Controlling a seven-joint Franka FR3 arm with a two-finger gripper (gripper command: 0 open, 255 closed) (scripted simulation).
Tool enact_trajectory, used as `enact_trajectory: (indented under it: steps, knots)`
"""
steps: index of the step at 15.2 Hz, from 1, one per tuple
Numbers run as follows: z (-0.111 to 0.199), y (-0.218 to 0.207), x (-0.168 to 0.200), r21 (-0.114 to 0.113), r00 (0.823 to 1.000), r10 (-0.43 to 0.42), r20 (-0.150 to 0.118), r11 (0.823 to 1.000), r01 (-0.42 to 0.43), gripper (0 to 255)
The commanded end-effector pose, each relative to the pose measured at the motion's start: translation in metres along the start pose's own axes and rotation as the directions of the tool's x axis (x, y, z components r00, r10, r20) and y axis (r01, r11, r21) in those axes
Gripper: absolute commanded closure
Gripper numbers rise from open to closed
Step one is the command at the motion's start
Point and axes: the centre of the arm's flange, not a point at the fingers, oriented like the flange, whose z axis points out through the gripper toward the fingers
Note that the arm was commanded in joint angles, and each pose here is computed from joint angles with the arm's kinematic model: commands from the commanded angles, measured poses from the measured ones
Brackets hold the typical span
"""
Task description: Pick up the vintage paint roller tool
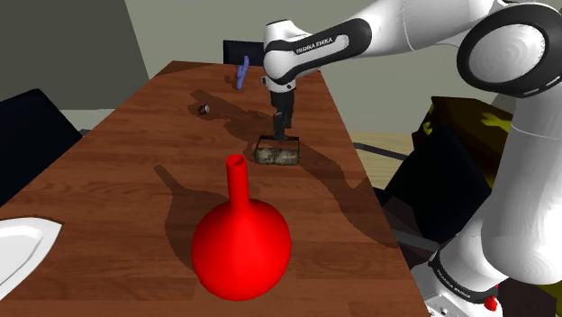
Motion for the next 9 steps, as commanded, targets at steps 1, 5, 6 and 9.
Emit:
enact_trajectory:
  steps: [1,5,6,9]
  knots:
    - [0.012,0.001,0.002,0.0,1.0,-0.001,0.0,1.0,0.001,0]
    - [0.025,0.002,0.004,0.0,1.0,-0.001,0.0,1.0,0.001,0]
    - [0.025,0.003,0.004,0.0,1.0,-0.001,0.0,1.0,0.001,255]
    - [0.025,0.003,0.003,0.0,1.0,-0.001,0.0,1.0,0.001,255]
